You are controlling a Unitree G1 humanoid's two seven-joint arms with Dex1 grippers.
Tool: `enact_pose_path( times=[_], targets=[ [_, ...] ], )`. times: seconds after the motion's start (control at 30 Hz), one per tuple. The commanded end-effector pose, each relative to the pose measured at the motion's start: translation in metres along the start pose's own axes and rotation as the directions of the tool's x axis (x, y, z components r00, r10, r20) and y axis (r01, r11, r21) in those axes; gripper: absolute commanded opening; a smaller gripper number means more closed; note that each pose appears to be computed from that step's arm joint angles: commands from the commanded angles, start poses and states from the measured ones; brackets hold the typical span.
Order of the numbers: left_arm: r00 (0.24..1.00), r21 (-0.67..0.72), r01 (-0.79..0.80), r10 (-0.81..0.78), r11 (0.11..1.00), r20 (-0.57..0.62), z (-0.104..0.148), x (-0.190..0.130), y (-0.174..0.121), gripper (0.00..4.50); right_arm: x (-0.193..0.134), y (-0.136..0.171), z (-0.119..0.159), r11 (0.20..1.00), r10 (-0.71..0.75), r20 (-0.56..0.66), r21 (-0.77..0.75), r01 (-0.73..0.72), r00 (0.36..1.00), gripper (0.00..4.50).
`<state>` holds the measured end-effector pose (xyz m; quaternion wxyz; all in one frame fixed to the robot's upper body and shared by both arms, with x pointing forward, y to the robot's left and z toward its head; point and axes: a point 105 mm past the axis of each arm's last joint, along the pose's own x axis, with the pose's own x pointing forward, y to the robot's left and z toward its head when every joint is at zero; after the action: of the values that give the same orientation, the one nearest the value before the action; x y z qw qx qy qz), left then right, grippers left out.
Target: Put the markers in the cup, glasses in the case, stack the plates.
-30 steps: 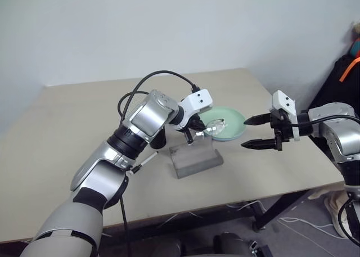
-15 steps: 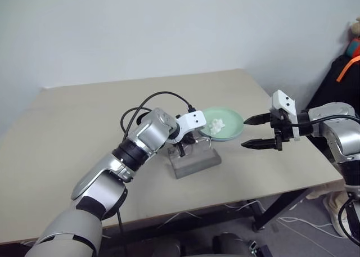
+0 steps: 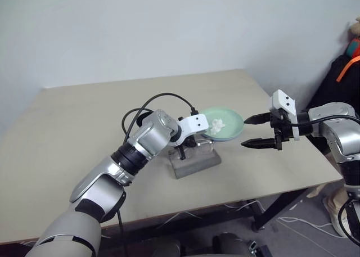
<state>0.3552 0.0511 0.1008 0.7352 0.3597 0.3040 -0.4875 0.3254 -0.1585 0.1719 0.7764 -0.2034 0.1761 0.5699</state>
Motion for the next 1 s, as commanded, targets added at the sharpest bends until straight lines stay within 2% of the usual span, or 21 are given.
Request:
enact_pose_path(
  times=[0.03, 0.43, 1.0],
  targets=[
    [1.000, 0.008, 0.003, -0.003, 1.000, -0.001, 0.003, -0.004, -0.001, 0.03, -0.006, -0.002, 0.014, 0.998, -0.020, 0.031, -0.051, 0.022, 0.999, 4.50],
    [0.997, 0.040, -0.071, 0.069, 0.997, 0.033, 0.018, -0.027, 0.014, 0.03, -0.004, -0.001, 0.013, 0.998, -0.018, 0.036, -0.054, 0.020, 0.999, 4.50],
    [0.997, 0.057, -0.065, 0.062, 0.996, 0.053, 0.025, -0.037, 0.007, 0.03, -0.004, -0.001, 0.013, 0.998, -0.017, 0.037, -0.054, 0.019, 0.999, 4.50]
  ],
)
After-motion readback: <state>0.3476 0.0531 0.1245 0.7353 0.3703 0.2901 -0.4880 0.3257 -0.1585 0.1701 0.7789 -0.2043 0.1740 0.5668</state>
